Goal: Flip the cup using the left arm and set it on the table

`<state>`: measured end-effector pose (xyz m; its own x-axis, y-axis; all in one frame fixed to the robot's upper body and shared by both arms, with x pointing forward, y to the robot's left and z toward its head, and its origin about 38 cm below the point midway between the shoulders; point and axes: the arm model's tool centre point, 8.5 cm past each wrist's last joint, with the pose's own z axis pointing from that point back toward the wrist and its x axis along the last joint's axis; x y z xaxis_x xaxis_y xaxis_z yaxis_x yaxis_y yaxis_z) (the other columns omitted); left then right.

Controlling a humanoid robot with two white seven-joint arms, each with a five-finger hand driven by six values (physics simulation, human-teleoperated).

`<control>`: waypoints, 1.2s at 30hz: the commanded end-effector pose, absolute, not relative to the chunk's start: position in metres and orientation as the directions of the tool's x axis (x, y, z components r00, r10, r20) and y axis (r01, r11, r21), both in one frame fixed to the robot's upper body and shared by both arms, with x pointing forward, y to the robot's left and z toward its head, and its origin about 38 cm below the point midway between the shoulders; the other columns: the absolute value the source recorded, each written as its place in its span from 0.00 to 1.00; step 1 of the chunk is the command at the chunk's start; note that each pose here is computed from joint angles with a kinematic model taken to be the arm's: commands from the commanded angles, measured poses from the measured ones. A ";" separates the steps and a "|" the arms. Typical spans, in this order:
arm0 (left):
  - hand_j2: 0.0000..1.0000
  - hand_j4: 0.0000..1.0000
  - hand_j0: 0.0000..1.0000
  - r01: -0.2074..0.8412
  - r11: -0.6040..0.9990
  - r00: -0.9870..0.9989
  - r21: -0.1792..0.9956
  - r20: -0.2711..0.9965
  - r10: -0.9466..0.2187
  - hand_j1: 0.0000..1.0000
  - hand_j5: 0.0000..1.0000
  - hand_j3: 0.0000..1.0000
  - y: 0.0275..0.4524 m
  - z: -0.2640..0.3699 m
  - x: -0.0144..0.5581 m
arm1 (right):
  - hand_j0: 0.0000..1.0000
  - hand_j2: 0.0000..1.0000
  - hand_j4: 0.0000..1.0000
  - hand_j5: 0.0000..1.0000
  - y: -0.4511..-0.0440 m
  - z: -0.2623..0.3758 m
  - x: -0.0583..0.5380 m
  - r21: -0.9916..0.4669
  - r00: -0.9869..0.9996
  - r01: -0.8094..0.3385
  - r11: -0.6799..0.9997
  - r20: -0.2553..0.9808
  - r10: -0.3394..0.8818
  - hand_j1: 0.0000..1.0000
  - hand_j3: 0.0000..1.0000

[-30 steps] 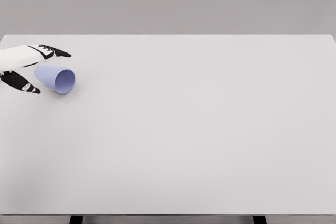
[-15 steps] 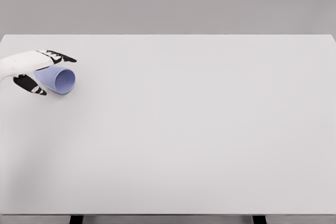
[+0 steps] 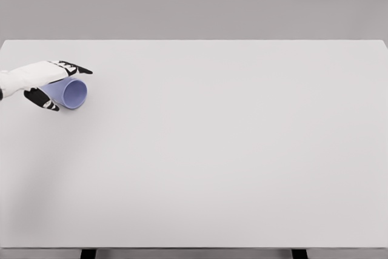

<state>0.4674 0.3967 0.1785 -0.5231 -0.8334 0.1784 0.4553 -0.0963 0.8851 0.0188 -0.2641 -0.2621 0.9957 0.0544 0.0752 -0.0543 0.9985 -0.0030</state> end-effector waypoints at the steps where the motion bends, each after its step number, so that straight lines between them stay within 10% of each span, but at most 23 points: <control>1: 1.00 1.00 1.00 0.457 -0.088 -0.503 0.885 0.175 -0.846 1.00 1.00 1.00 0.400 0.171 0.470 | 1.00 1.00 1.00 1.00 -0.264 -0.262 0.019 -0.003 0.996 -0.054 0.999 0.075 0.054 1.00 1.00; 36: 0.82 0.82 0.82 0.451 -0.123 -0.488 0.884 0.129 -0.863 0.82 0.82 0.82 0.397 0.151 0.476 | 1.00 1.00 1.00 1.00 -0.264 -0.262 0.019 -0.003 0.996 -0.054 0.999 0.075 0.054 1.00 1.00</control>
